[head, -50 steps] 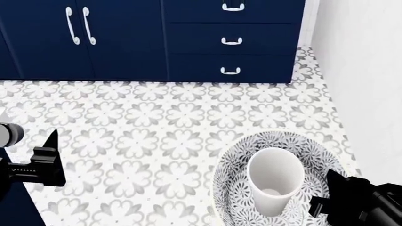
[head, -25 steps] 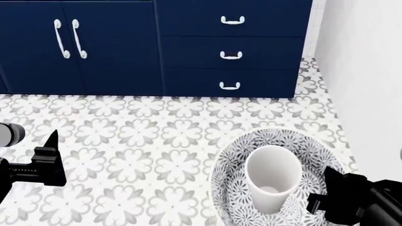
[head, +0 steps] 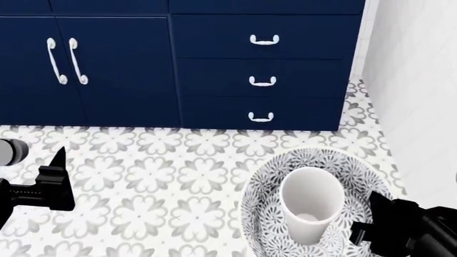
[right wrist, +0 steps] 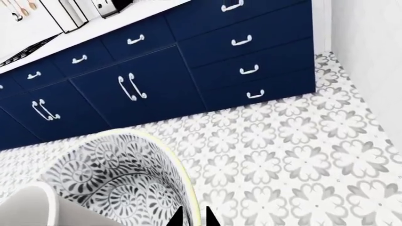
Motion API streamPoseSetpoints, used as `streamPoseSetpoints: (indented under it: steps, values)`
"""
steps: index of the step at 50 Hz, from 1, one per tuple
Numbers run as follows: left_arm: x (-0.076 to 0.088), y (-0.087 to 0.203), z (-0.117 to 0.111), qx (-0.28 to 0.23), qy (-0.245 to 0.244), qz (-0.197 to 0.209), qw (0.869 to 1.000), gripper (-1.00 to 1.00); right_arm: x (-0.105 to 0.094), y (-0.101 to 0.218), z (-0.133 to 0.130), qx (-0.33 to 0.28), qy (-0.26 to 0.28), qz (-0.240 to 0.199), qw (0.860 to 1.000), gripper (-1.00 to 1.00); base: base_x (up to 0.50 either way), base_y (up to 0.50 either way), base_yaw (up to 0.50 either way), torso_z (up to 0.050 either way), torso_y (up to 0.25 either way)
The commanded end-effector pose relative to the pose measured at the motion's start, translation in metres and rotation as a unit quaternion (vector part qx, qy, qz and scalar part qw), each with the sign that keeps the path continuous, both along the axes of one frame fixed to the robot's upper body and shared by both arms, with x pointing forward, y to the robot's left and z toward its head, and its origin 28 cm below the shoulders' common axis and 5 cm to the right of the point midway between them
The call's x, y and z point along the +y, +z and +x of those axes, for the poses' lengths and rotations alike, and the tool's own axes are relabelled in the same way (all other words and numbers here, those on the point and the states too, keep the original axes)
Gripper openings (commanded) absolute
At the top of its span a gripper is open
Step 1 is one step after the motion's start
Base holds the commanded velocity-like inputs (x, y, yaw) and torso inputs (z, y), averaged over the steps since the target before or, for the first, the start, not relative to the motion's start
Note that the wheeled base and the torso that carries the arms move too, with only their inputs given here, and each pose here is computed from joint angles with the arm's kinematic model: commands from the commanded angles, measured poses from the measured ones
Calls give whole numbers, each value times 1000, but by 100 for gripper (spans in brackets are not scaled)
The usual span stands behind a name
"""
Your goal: Place the cup inside the bowl on the dining table and move the bowl to any counter.
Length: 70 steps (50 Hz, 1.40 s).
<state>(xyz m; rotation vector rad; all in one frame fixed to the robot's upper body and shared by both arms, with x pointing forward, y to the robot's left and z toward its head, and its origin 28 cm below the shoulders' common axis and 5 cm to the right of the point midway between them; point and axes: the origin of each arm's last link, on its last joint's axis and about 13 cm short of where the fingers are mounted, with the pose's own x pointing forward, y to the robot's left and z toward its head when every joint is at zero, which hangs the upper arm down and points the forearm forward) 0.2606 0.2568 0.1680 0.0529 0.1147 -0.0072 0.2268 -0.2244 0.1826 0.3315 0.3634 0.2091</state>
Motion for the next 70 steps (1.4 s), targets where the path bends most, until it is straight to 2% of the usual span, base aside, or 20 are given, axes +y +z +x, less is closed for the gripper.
streamPoseSetpoints:
  steps: [1,70]
  values:
    - [-1,1,1,0,-1,0,1000,100,-1,0,-2,-5,2,6,1000,-100,500,-4,0,0,0]
    - [0,-3,1,2,2,-1,1000,100,0,2,2,-10,5,-2,1000,-100,500,6,0,0,2]
